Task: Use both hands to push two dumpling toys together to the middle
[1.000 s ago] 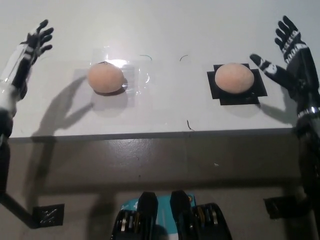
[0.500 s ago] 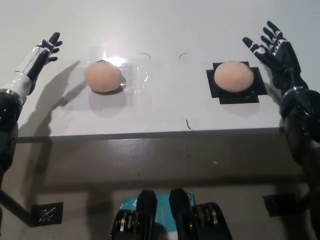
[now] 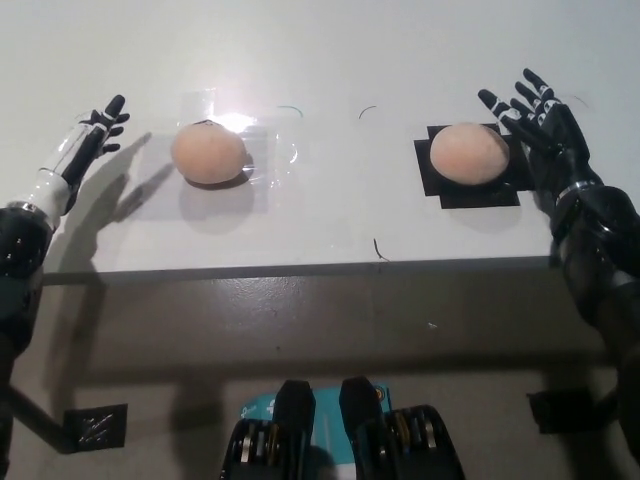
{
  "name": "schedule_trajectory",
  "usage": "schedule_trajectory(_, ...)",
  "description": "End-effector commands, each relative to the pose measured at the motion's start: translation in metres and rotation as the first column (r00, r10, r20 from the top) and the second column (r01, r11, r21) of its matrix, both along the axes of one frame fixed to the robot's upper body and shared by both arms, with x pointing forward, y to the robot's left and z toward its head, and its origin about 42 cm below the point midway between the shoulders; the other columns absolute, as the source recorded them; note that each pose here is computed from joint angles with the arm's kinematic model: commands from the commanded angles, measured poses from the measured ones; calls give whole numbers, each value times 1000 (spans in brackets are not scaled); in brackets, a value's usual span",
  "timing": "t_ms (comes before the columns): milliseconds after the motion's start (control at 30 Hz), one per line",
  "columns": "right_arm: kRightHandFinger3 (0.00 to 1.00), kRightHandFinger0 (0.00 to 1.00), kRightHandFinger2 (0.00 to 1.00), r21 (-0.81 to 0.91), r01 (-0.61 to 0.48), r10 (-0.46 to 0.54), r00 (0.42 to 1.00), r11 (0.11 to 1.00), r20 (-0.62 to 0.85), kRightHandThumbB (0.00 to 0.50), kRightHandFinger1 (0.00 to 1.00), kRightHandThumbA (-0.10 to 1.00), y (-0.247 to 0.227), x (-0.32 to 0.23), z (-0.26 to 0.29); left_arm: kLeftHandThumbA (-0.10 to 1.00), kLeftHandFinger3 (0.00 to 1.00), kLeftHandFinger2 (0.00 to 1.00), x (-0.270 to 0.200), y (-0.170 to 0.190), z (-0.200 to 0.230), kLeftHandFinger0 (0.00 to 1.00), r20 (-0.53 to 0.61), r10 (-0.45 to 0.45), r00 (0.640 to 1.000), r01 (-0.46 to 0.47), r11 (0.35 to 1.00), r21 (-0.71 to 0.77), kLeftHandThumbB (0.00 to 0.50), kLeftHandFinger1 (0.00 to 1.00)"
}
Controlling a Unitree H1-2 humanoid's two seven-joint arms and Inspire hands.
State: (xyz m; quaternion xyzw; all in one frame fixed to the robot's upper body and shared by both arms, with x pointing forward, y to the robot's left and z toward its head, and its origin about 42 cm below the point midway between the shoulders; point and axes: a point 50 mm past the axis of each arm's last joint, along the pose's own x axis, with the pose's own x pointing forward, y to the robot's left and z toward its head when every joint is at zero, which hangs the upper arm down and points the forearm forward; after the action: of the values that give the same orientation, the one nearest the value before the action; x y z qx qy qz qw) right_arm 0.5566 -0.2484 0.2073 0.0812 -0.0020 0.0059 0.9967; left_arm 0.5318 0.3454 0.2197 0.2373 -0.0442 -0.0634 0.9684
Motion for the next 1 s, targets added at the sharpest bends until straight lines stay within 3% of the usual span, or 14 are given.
schedule_trajectory(0,1000,1000,1000,34,-10,6,995,999,104,267,1000,1000,6,10,29,1000,1000,1000,9,-9,27,1000,108,-36,993,33,999,25,284,1000)
schedule_trajectory(33,1000,1000,1000,51,-15,10,996,999,94,276,1000,1000,9,9,24,1000,1000,1000,8,-11,25,1000,113,-46,993,43,999,31,237,1000)
schedule_trajectory(100,1000,1000,1000,60,-24,18,996,998,91,292,1000,1000,12,7,21,1000,1000,1000,8,-14,21,1000,106,-52,993,50,998,28,241,1000)
schedule_trajectory(133,1000,1000,1000,56,-24,19,996,998,87,304,1000,1000,14,7,19,1000,1000,1000,8,-19,20,1000,99,-55,994,55,998,10,301,1000)
schedule_trajectory(333,1000,1000,1000,71,-43,37,996,997,75,274,1000,1000,26,5,13,1000,1000,1000,12,-36,19,1000,92,-66,994,67,998,-8,394,1000)
schedule_trajectory(467,1000,1000,1000,87,-51,45,996,995,72,259,1000,1000,30,3,9,1000,1000,1000,13,-45,18,1000,87,-84,993,85,996,-5,381,1000)
schedule_trajectory(667,1000,1000,1000,97,-56,49,996,994,70,286,1000,1000,36,0,2,1000,1000,1000,13,-58,17,1000,107,-113,988,113,994,8,344,1000)
schedule_trajectory(733,1000,1000,1000,103,-56,50,997,993,62,276,1000,1000,38,-1,-1,1000,1000,1000,12,-62,15,1000,117,-116,986,115,993,14,361,1000)
schedule_trajectory(800,1000,1000,1000,103,-63,57,996,993,62,307,1000,1000,39,-1,-2,1000,1000,1000,13,-65,12,1000,117,-116,986,119,993,-19,346,1000)
schedule_trajectory(967,1000,1000,1000,149,-74,69,997,986,39,314,1000,1000,49,-6,-14,1000,1000,1000,9,-75,-1,1000,70,-133,989,138,988,-72,387,1000)
